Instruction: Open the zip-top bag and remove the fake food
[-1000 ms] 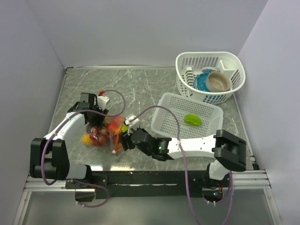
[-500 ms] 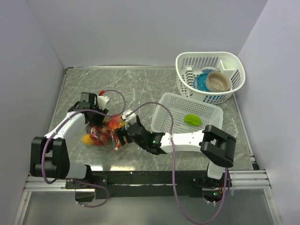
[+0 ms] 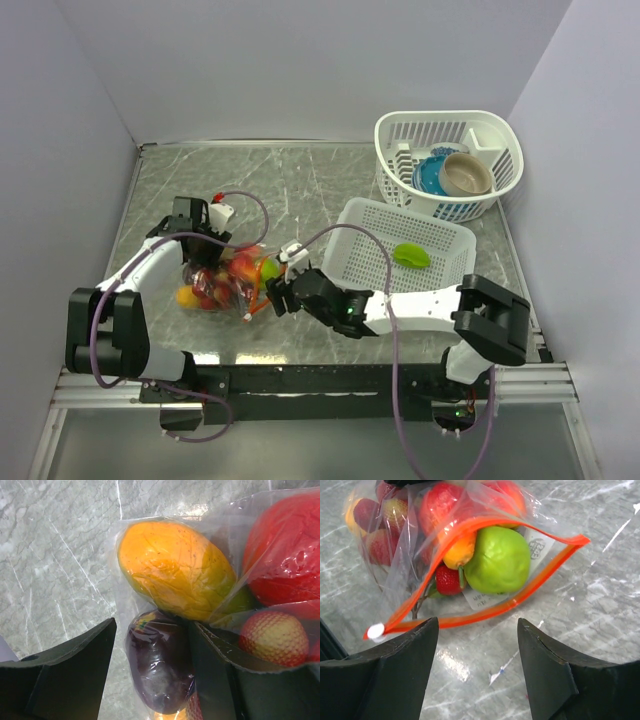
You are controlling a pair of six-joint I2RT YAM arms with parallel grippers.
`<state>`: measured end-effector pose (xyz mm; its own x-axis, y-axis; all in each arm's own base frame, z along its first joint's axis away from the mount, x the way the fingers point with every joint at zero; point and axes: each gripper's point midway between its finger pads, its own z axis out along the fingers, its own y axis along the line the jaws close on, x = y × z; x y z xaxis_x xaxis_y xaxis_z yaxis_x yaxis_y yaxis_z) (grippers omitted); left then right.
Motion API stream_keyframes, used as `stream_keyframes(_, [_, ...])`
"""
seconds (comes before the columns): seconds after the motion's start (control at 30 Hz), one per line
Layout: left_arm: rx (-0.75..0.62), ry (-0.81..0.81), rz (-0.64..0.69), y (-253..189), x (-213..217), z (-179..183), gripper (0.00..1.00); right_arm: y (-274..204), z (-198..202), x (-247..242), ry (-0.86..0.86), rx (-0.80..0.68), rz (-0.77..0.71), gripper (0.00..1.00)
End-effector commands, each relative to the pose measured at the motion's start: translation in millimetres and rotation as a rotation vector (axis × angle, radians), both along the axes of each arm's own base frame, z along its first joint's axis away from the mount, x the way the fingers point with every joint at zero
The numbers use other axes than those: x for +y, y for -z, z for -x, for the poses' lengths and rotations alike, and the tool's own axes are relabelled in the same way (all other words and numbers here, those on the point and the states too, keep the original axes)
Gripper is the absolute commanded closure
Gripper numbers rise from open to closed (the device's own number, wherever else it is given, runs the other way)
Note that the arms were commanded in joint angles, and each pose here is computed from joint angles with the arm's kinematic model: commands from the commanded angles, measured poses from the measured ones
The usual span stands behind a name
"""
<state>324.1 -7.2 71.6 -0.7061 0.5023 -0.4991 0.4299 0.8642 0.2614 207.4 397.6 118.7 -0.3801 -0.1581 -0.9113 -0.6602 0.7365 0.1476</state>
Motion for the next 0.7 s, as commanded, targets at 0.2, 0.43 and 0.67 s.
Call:
stream_keyframes(0.2, [0.016,0.029,-0.008,-3.6,-8.5,1.7,0.34,-16.2,-22.2,54.0,-0.043,-0.084,0.007,0.22])
stream_keyframes(0.43, [0.017,0.061,-0.013,-2.3,-19.4,3.9,0.34,-26.1,-35.5,81.1,-0.086,-0.122,0.001,0.16])
stream_keyframes(0.67, [0.014,0.071,-0.020,-3.3,-22.4,4.4,0.34,-34.8,-30.5,106.4,-0.150,-0.102,-0.047,0.15])
